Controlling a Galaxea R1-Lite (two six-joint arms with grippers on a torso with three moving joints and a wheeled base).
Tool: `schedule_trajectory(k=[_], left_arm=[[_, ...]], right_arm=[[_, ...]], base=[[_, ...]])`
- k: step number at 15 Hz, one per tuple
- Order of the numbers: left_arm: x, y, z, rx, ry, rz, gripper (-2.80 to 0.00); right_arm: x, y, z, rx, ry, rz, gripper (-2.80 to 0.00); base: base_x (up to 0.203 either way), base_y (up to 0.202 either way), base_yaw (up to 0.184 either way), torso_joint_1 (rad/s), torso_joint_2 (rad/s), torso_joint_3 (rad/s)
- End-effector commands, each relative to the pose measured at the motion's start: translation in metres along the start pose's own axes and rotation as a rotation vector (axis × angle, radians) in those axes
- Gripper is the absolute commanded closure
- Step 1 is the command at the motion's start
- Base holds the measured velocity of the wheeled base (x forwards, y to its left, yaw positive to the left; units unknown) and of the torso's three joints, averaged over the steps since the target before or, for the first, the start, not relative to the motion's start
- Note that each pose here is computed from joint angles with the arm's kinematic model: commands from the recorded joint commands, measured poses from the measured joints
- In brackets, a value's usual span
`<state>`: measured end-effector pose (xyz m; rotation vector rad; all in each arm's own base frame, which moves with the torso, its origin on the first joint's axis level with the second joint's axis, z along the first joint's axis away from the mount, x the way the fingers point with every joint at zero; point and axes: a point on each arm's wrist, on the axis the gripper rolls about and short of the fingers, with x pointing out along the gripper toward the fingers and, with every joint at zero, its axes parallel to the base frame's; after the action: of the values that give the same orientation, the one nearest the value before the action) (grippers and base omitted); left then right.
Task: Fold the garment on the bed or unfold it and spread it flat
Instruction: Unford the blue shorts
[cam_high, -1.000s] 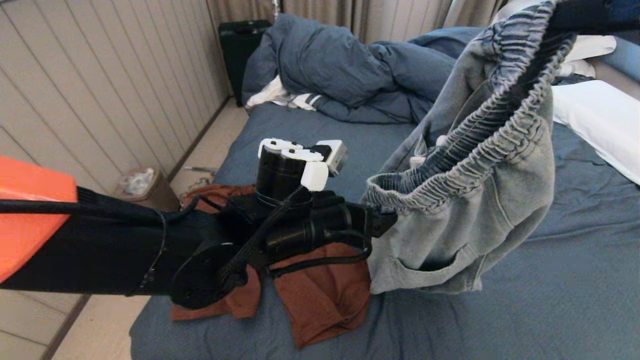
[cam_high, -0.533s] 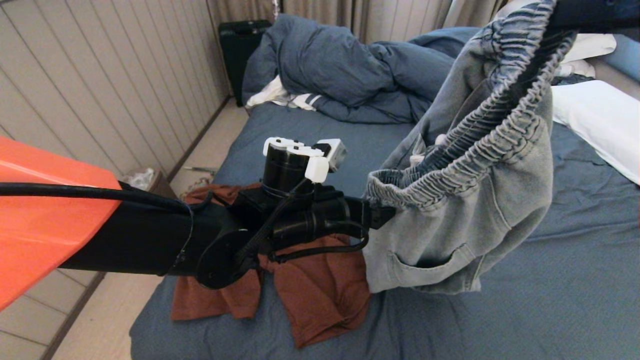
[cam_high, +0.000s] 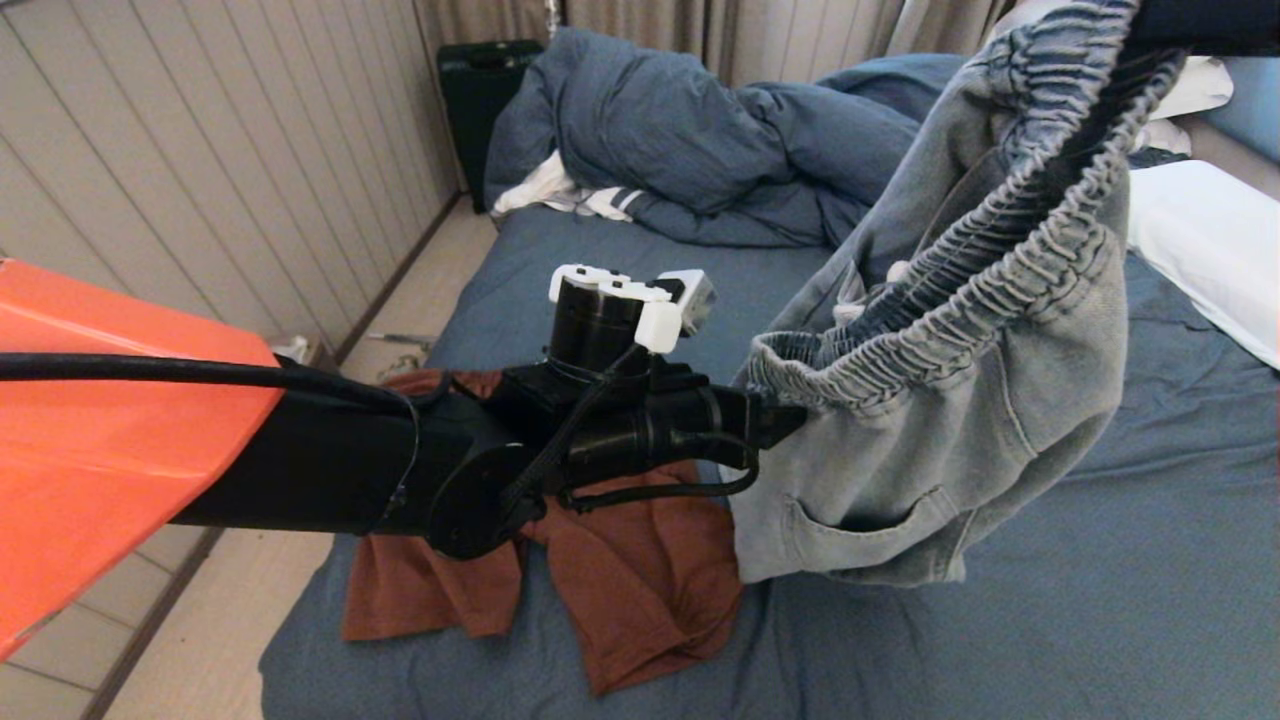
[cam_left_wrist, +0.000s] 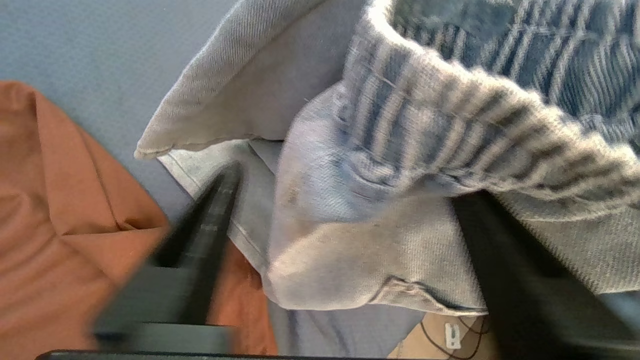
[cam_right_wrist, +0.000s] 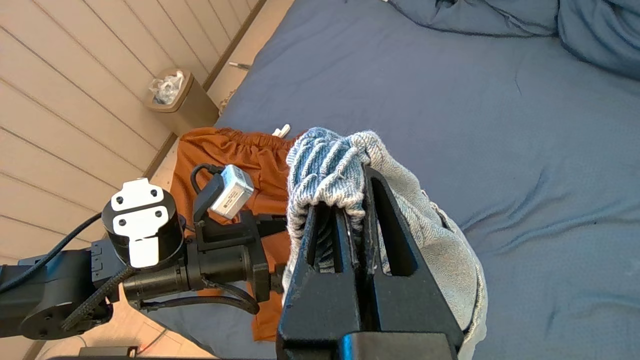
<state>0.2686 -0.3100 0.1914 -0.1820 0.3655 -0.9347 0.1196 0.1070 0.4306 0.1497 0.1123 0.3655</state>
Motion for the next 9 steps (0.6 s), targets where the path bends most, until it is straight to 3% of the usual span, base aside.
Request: schedule_trajectory(k=[1, 5, 9], left_arm=[[-0.001, -0.001, 0.002, -0.002, -0.008, -0.003, 0.0], [-0.009, -0.004, 0.008, -0.001, -0.025, -0.01, 0.0], [-0.047, -0.019, 0.039, 0.006, -0.1, -0.033, 0.0]], right_arm=[[0.0, 0.0, 0.0, 0.001, 0.0, -0.004, 0.0], [0.0, -0.002, 0.001, 0.002, -0.003, -0.012, 0.0], [0.001, -0.013, 0.004, 0.01, -0.021, -0.085, 0.0]], base=[[0.0, 0.0, 0.0, 0.0, 0.0, 0.0], [0.0, 0.0, 0.0, 0.0, 0.0, 0.0], [0.0, 0.0, 0.0, 0.0, 0.0, 0.0]])
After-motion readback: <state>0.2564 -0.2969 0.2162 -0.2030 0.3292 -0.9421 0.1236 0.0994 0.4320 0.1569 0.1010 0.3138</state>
